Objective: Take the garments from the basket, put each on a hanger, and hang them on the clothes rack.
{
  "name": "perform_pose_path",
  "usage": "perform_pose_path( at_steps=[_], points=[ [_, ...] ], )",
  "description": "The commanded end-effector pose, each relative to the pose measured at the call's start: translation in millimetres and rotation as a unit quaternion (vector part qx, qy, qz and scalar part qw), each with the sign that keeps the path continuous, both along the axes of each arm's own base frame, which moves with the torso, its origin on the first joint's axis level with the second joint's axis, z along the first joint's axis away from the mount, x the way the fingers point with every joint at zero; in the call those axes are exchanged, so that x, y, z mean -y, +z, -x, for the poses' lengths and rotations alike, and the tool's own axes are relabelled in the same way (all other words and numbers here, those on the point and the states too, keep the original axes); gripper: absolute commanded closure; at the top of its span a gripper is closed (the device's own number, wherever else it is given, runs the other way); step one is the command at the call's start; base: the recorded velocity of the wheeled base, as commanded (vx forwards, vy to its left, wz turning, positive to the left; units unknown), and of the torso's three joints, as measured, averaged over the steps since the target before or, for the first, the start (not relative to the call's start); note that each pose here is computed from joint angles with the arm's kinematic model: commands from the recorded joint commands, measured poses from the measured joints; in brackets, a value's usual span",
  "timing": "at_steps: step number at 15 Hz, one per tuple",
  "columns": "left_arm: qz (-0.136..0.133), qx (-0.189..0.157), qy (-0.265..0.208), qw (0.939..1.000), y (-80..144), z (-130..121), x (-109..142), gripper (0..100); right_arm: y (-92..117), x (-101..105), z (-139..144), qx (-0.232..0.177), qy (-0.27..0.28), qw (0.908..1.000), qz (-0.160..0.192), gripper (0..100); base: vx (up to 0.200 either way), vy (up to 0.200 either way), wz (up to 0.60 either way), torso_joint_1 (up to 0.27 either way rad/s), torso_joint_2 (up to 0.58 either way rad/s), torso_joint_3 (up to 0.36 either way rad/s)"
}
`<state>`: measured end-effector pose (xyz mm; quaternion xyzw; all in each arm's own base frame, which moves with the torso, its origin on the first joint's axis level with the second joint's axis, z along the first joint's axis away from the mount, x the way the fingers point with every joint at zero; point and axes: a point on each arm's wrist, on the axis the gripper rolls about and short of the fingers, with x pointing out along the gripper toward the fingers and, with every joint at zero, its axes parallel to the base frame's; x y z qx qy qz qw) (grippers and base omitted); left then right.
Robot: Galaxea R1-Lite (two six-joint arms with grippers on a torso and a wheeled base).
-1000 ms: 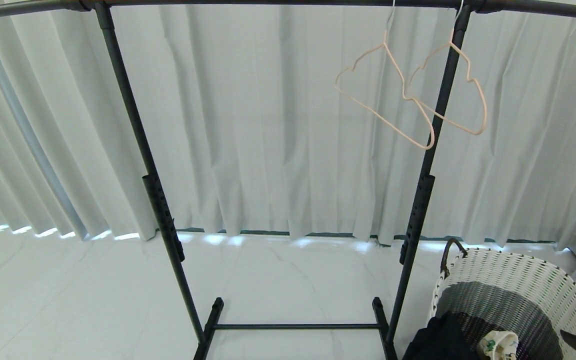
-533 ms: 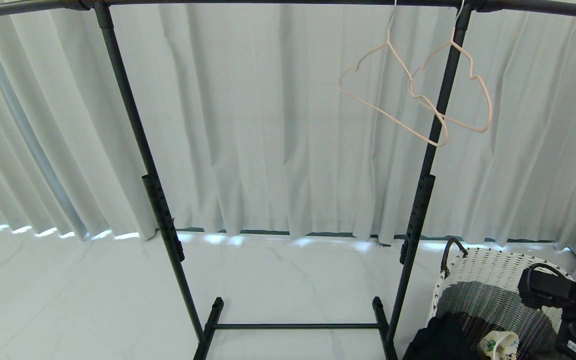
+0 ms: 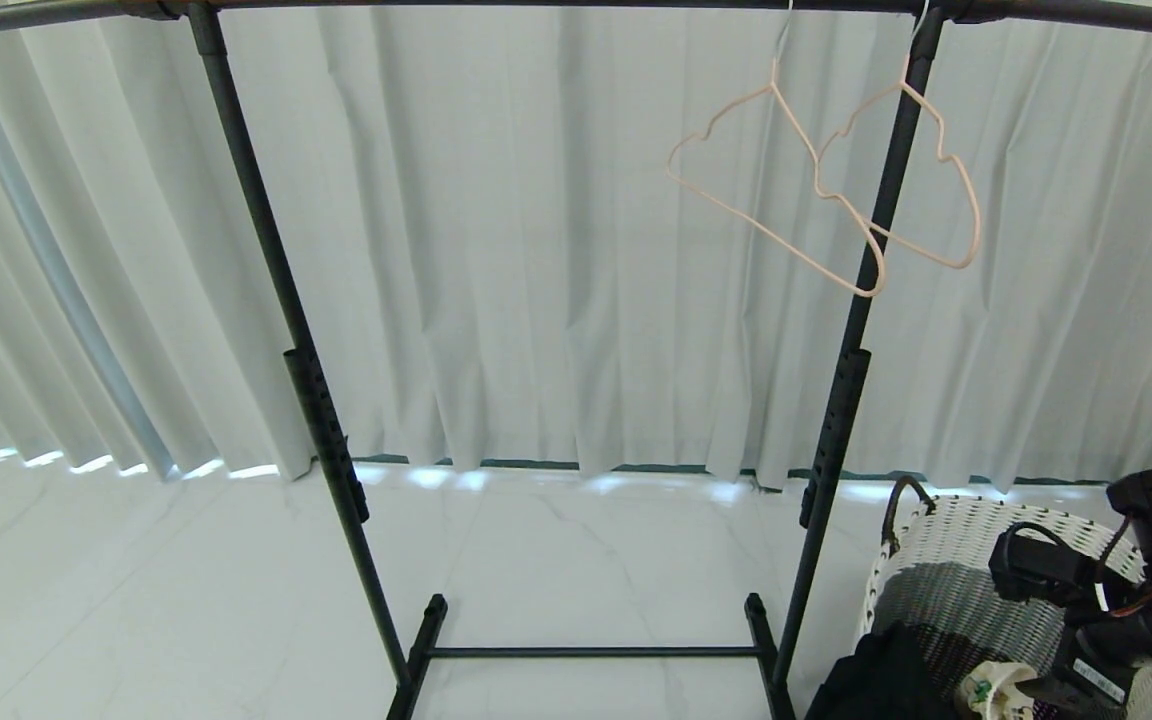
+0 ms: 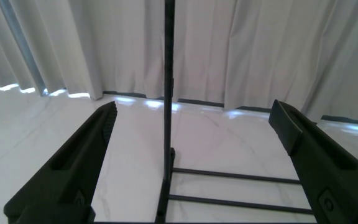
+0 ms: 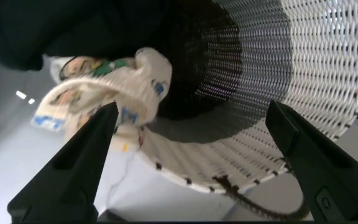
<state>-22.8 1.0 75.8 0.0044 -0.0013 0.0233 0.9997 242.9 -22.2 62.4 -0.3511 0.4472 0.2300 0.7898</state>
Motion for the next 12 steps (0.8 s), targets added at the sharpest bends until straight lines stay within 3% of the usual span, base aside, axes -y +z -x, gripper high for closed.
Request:
perform_pose_path(
  at_steps=[1, 12],
  points=[
    [0.000, 0.000, 0.000, 1.0000, 0.0, 0.0, 0.0, 0, -15.0, 0.8, -9.2, -0.013, -0.003, 0.9999, -0.003, 0, 0.000, 0.000, 0.00, 0.000, 0.00, 0.000],
    [0.000, 0.000, 0.000, 1.0000, 0.0, 0.0, 0.0, 0, -27.9, 4.0, -24.0, -0.020, -0.013, 0.9997, 0.005, 0, 0.000, 0.000, 0.00, 0.000, 0.00, 0.000]
  ],
)
